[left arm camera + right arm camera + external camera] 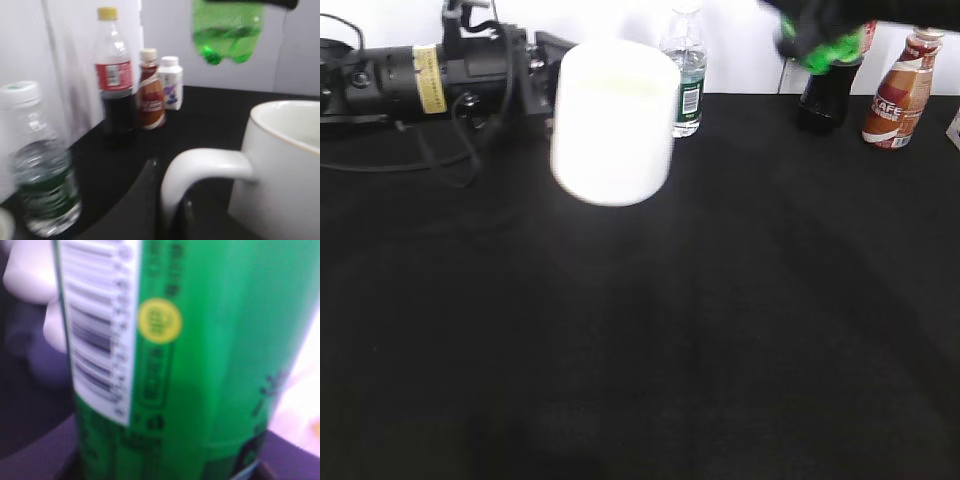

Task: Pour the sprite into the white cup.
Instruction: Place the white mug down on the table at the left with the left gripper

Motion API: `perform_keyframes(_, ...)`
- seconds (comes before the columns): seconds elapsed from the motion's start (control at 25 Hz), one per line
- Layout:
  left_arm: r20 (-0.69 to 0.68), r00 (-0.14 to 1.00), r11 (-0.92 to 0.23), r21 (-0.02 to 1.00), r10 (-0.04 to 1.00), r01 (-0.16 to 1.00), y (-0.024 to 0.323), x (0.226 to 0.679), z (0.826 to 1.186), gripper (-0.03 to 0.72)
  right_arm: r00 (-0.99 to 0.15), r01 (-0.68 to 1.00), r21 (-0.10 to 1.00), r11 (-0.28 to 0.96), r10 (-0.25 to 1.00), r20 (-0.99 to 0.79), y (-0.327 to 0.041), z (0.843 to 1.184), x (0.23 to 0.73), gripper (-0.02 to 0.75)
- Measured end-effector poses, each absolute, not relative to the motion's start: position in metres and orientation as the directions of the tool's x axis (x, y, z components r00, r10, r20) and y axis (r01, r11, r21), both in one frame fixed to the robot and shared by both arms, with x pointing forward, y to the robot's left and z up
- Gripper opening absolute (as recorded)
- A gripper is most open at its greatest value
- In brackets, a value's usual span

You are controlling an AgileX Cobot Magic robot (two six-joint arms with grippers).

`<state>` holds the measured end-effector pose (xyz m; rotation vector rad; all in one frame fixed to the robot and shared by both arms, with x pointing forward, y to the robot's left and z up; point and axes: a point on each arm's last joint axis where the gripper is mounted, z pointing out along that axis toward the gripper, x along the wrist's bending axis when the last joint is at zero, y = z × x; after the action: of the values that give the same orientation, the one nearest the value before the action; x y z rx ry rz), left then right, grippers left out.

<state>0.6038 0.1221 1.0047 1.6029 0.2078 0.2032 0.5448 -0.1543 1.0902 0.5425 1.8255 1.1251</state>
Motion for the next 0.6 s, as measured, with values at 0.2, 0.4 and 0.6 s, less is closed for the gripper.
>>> perform_keyframes(0.2, 0.043, 0.941, -0.085, 0.996, 0.337, -0.015, 0.168, 0.618, 1.009, 0.039, -0.481, 0.083, 0.991, 0.108, 0.875, -0.055, -0.154, 1.096, 0.546, 0.388)
perform_keyframes(0.4, 0.171, 0.843, -0.193, 0.978, 0.51, -0.082, 0.23, 0.621, 1.048, 0.039, -0.468, 0.139, 0.99, -0.003, 0.881, 0.068, -0.154, 1.096, 0.546, 0.388)
perform_keyframes(0.6, 0.102, 0.649, -0.136, 0.991, 0.754, 0.003, 0.273, 0.631, 1.056, 0.039, -0.468, 0.14, 0.99, -0.01, 0.88, 0.075, -0.154, 1.096, 0.546, 0.388)
